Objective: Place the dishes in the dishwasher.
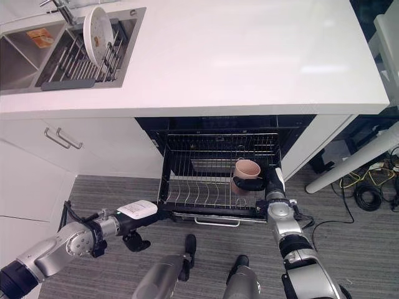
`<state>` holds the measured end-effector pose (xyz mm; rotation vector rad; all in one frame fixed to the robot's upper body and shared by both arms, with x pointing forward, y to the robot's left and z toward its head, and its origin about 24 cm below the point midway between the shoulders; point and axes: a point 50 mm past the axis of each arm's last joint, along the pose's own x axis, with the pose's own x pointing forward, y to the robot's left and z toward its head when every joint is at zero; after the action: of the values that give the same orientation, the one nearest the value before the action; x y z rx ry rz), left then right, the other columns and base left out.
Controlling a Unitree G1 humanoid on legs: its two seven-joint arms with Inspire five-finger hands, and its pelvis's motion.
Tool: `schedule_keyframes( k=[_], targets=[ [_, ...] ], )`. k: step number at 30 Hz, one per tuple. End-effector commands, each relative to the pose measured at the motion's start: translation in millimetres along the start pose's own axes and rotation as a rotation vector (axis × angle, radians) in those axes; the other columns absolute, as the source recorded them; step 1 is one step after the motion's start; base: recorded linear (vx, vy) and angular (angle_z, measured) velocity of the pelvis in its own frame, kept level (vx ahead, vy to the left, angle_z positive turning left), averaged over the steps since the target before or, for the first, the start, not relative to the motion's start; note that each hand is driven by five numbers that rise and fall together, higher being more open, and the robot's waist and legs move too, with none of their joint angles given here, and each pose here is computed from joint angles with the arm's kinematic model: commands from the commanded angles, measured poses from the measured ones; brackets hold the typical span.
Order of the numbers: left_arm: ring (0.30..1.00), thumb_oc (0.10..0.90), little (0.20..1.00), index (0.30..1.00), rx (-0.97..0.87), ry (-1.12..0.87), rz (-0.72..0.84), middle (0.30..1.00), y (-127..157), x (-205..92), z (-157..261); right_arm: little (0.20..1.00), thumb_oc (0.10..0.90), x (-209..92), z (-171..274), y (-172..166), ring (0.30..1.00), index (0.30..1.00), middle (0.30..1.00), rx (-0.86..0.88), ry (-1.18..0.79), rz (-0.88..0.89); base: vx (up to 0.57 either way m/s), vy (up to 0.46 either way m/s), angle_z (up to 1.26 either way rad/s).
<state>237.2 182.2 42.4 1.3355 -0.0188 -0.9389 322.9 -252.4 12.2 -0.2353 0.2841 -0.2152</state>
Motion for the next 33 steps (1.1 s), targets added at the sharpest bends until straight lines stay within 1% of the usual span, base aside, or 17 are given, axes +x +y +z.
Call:
schedule_keyframes(
  k=[1, 6, 13, 15, 16, 20, 23, 26, 27, 30, 33],
  targets=[
    [0.900, 0.800, 0.900, 0.900, 0.013, -0.098, 0.179, 0.900, 23, 5, 20, 0.300, 0.400, -24, -60, 0, 0.300, 0.300, 0.300, -0.083, 0.209, 0.014, 0.00, 0.000, 0.00],
    [0.900, 0.800, 0.900, 0.900, 0.013, -0.098, 0.175, 0.900, 20, 3, 20, 0.300, 0.400, -31, -74, 0, 0.300, 0.300, 0.300, -0.104, 0.251, 0.013, 0.00, 0.000, 0.00],
    [0.900, 0.800, 0.900, 0.900, 0.020, -0.104, 0.171, 0.900, 16, 2, 21, 0.300, 0.400, -32, -76, -2, 0.300, 0.300, 0.300, -0.119, 0.256, 0.015, 0.00, 0.000, 0.00],
    [0.900, 0.800, 0.900, 0.900, 0.020, -0.105, 0.175, 0.900, 14, 1, 21, 0.300, 0.400, -34, -80, -1, 0.300, 0.300, 0.300, -0.134, 0.284, 0.029, 0.00, 0.000, 0.00],
    [0.900, 0.800, 0.900, 0.900, 0.019, -0.105, 0.175, 0.900, 14, 1, 22, 0.900, 0.800, -35, -82, -1, 0.900, 0.900, 0.900, -0.137, 0.291, 0.029, 0.00, 0.000, 0.00],
    [0.900, 0.800, 0.900, 0.900, 0.021, -0.106, 0.168, 0.900, 9, 2, 23, 0.900, 0.800, -36, -83, -2, 0.900, 0.900, 0.900, -0.123, 0.281, 0.017, 0.00, 0.000, 0.00],
    [0.900, 0.800, 0.900, 0.900, 0.019, -0.105, 0.161, 0.900, 0, 4, 23, 0.900, 0.800, -29, -61, 0, 0.900, 0.900, 0.900, -0.125, 0.129, -0.014, 0.00, 0.000, 0.00],
    [0.900, 0.800, 0.900, 0.900, 0.002, -0.096, 0.159, 0.900, -14, 4, 23, 0.900, 0.800, -25, -21, -2, 0.900, 0.900, 0.900, -0.072, -0.125, -0.101, 0.03, 0.044, -0.01],
    [0.900, 0.800, 0.900, 0.900, 0.000, -0.095, 0.160, 0.900, -17, 5, 23, 0.900, 0.800, -25, -12, -3, 0.900, 0.900, 0.900, -0.054, -0.176, -0.120, -0.01, 0.061, -0.05],
    [0.900, 0.800, 0.900, 0.900, -0.016, -0.098, 0.163, 0.900, -31, 5, 21, 0.900, 0.800, -27, 7, -7, 0.900, 0.900, 0.900, 0.009, -0.283, -0.152, -0.01, 0.056, -0.10],
    [0.900, 0.800, 0.900, 0.900, -0.027, -0.098, 0.162, 0.900, -44, 6, 21, 0.900, 0.800, -31, 16, -6, 0.900, 0.900, 0.900, 0.015, -0.359, -0.168, 0.03, 0.036, -0.09]
  ],
)
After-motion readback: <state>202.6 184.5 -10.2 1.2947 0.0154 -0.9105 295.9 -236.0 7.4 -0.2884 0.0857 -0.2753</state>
